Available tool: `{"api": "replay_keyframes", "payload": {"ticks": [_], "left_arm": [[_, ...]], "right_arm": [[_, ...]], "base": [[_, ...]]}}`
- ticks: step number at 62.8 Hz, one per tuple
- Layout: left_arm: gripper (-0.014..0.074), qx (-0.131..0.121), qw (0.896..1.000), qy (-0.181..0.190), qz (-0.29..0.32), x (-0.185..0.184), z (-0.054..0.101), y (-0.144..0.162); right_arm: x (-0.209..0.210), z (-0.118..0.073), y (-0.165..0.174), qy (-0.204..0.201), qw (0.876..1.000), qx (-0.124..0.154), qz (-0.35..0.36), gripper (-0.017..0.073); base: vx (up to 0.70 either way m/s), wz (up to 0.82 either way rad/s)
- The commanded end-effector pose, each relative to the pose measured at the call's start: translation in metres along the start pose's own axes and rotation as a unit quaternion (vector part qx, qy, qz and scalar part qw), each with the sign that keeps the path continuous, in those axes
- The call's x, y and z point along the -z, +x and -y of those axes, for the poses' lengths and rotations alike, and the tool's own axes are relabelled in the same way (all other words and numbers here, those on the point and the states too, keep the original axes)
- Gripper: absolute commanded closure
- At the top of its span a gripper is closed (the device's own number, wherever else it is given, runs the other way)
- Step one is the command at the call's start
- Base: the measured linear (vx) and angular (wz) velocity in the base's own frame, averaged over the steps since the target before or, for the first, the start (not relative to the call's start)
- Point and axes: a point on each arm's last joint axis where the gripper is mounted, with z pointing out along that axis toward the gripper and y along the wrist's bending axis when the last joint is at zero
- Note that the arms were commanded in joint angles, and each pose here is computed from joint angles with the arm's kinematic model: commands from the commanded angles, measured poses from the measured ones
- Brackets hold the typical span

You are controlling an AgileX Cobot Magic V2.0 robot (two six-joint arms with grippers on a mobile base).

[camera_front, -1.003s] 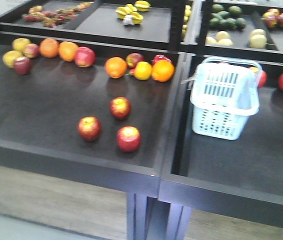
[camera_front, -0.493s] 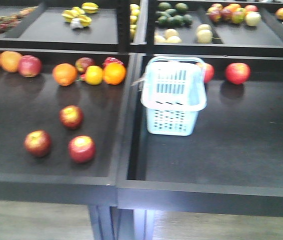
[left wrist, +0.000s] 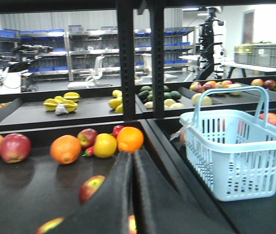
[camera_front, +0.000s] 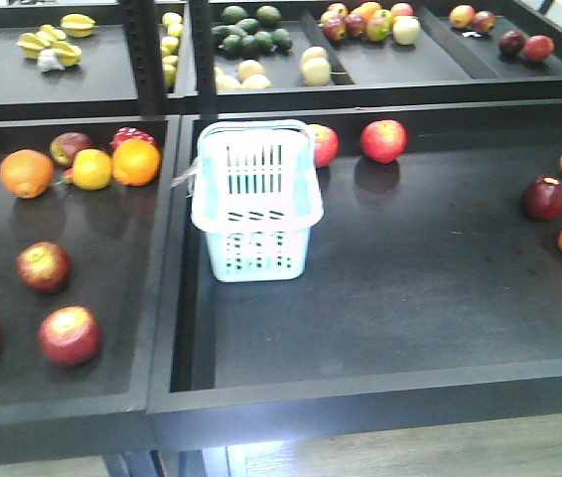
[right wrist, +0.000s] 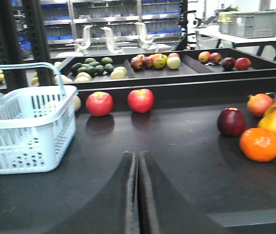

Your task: Pick three apples into basket with both arms

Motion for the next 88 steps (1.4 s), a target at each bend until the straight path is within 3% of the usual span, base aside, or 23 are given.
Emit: {"api": "replay_keyframes", "payload": {"ticks": [1,88], "left_arm": [[0.06,0.006,1.0,-0.002,0.028,0.0007,-0.0003,0.0013],[0.06,0.006,1.0,-0.002,0.028,0.0007,-0.0003,0.0013]], "right_arm": [[0.0003,-0.0014,-0.0025,-0.008,0.999,0.007,0.034,0.0564],[0.0003,-0.0014,-0.0025,-0.008,0.999,0.007,0.034,0.0564]], "base": [[0.09,-0.23],[0.11,0.05]]}}
